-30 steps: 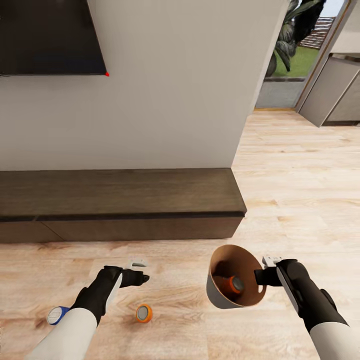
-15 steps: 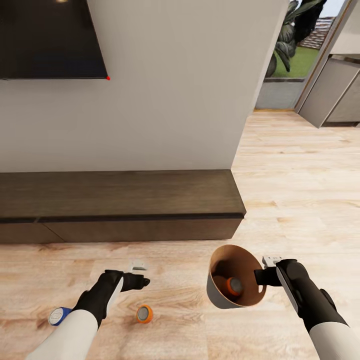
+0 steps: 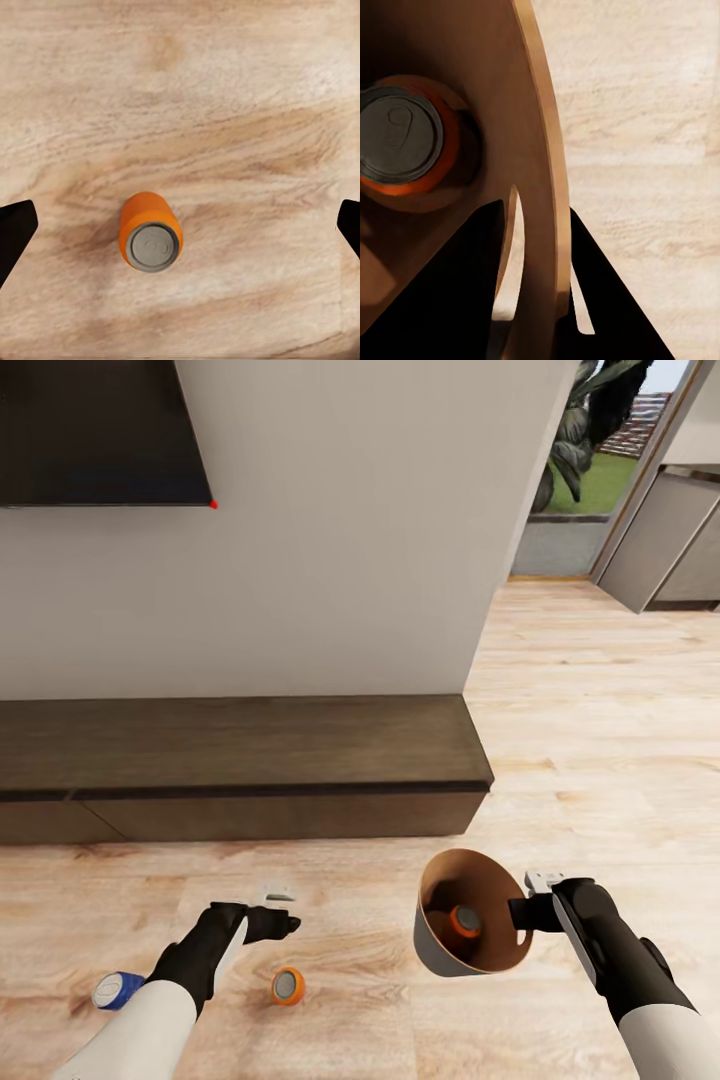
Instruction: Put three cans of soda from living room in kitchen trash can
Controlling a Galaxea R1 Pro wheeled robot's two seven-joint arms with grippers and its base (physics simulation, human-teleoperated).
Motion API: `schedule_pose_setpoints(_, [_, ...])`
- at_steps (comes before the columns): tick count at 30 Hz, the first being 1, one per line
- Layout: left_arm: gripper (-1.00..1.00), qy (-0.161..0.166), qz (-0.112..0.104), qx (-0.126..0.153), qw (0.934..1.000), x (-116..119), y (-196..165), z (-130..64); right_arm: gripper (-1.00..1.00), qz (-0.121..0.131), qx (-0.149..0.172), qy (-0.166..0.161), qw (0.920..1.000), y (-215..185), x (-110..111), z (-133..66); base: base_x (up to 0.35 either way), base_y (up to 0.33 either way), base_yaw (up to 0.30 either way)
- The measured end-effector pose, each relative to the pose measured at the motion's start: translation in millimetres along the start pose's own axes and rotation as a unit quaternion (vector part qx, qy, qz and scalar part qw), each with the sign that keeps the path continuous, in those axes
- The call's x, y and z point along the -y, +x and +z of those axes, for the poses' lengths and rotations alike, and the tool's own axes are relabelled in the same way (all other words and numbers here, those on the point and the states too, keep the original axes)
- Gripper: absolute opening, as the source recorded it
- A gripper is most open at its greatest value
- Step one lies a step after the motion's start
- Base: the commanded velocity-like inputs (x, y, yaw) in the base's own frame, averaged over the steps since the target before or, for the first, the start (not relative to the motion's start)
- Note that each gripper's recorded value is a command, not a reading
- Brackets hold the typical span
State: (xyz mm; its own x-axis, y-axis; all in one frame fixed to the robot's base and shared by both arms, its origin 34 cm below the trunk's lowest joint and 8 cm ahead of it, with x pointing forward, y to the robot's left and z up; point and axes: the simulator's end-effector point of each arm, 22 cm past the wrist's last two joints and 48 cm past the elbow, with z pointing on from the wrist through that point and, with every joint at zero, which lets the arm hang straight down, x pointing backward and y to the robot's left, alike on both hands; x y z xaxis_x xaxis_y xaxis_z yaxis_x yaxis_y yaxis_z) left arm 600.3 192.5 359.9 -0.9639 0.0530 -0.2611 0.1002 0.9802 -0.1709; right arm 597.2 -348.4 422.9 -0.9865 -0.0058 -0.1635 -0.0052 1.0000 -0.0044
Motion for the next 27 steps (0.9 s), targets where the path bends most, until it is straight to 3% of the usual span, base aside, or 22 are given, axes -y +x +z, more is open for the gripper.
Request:
schedule_pose_setpoints(14, [1.0,-0.011,-0.006,-0.032,0.9994,-8,34,34.5,-1.0,0.003,0.006,-0.001,1.0,6,1,26.0,0.0,0.0,0.0])
schedule_pose_setpoints(22, [1.0,-0.006,-0.035,-0.051,0.9981,-10,49,54.7,-1.0,0.004,0.028,-0.006,0.9996,-4,-1,33.9,0.0,0.0,0.0])
schedule_pose_setpoints(27, [1.0,-0.006,-0.041,-0.054,0.9977,-12,56,65.0,-1.0,0.001,0.047,-0.009,0.9989,-13,-4,35.1,0.0,0.0,0.0])
